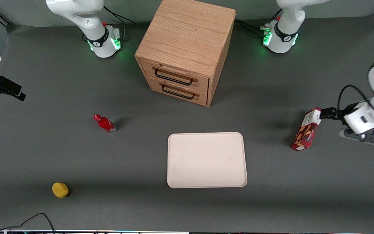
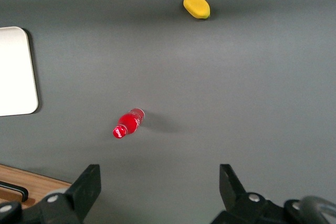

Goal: Place red cookie box on tray
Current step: 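Move the open left gripper down over the red shortbread box, then close the left gripper on the box end and lift it upright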

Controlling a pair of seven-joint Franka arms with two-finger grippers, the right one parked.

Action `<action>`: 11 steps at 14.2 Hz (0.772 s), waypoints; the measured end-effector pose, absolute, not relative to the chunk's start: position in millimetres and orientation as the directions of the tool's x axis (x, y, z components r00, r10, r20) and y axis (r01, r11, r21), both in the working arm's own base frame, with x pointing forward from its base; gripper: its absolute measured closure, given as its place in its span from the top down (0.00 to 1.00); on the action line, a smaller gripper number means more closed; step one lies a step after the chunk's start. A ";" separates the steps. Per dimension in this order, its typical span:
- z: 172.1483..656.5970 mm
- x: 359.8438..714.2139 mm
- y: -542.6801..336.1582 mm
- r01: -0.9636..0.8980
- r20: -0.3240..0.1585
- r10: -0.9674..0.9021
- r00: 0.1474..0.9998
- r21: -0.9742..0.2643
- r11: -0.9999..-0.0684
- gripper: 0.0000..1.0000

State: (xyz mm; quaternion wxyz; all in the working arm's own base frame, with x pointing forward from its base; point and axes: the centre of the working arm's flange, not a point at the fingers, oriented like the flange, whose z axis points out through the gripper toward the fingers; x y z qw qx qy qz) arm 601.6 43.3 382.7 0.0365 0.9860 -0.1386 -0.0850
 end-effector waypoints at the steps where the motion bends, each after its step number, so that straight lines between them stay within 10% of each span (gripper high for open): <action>1: 359.2 603.6 43.3 -0.291 -0.149 -0.304 0.941 0.099 -0.951 1.00; 7: 241.0 592.1 41.7 -0.369 -0.044 -0.372 0.927 0.068 -0.927 1.00; 11: 219.5 578.2 43.8 -0.364 -0.040 -0.367 0.929 0.064 -0.929 0.56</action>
